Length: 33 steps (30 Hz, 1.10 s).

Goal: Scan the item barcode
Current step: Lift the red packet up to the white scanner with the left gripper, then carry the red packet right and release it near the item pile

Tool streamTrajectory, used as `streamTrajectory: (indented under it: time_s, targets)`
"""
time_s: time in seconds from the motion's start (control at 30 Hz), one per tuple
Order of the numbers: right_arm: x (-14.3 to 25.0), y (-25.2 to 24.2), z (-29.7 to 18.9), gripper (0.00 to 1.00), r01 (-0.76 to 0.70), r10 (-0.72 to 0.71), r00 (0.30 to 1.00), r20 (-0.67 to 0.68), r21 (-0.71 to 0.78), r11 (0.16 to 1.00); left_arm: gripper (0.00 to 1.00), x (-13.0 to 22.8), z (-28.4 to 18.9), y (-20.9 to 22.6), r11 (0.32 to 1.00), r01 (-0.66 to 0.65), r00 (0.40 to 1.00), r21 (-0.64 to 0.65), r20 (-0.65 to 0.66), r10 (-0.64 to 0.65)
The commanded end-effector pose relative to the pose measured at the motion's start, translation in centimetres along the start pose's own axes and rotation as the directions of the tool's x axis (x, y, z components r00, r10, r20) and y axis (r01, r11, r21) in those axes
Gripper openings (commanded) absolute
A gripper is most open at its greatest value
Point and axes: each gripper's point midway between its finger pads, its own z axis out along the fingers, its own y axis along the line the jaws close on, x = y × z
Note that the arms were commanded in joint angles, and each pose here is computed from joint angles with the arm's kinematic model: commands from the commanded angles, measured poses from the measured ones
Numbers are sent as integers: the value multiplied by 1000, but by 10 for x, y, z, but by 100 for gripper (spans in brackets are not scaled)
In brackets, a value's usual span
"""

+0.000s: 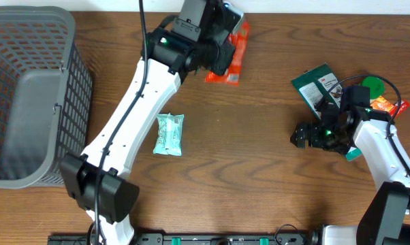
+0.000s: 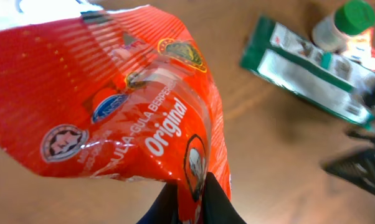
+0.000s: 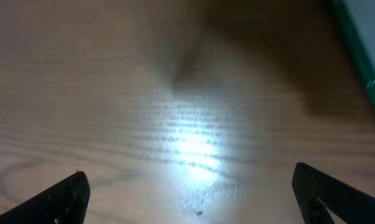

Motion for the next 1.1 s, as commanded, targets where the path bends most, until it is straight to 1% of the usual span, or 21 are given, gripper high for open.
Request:
streamTrajectory:
  time_s: [0.0,0.07,0.13,0.17,0.2,0.23,0.37,0.47,0.6,0.63,0.67,0.7,0.73,0.8,0.87,1.0,1.03,1.07]
  targets:
    - [-14,27,-8,99,-78,87,995,53,-148,986,7,19,18,-21,976,197,978,89,-80,-191]
    - [0,43,-13,99,-134,134,991,-19,-246,960,7,28,28,-29,962,255,963,96,-118,-243]
    - [-11,49,-28,99,-129,139,990,9,-320,939,7,37,38,-35,954,284,952,94,-149,-268]
    - [-17,46,-42,99,-140,156,987,23,-331,933,7,43,45,-41,949,300,944,94,-171,-281]
    - [-21,42,-49,99,-148,169,985,35,-328,933,7,48,51,-45,947,308,940,95,-185,-287]
    - [-33,32,-74,99,-173,208,975,78,-321,931,7,55,65,-57,945,309,937,104,-206,-284]
    - [-50,8,-123,99,-214,278,943,183,-306,928,7,64,99,-90,944,297,939,143,-221,-262]
    - [-51,-1,-139,99,-229,302,925,229,-299,927,7,69,129,-120,933,315,935,175,-227,-273]
    - [-44,-1,-139,99,-249,318,925,207,-300,921,8,73,166,-162,922,303,945,240,-204,-257]
    - [-42,0,-139,99,-254,320,926,199,-300,920,12,75,174,-172,923,284,951,260,-194,-238]
    - [-40,-2,-138,99,-262,324,927,191,-290,921,31,76,183,-188,922,258,961,289,-178,-213]
    - [-39,-3,-137,99,-265,325,927,188,-283,922,49,77,186,-194,921,247,964,301,-171,-203]
    - [-39,-4,-137,99,-268,325,927,188,-274,924,61,78,188,-200,921,232,968,312,-164,-188]
    - [-38,-6,-136,99,-271,325,927,188,-264,926,81,76,185,-203,931,162,983,326,-138,-123]
    - [-38,-6,-136,99,-271,325,927,187,-264,925,82,69,176,-193,945,108,991,307,-106,-79]
    - [-37,1,-137,99,-268,329,929,173,-302,915,82,43,138,-148,973,137,990,185,-58,-129]
    - [-36,3,-137,97,-267,327,930,166,-306,914,82,36,126,-135,977,145,989,155,-43,-140]
    - [-35,6,-135,90,-262,321,933,161,-306,915,82,30,112,-121,980,159,987,121,-28,-156]
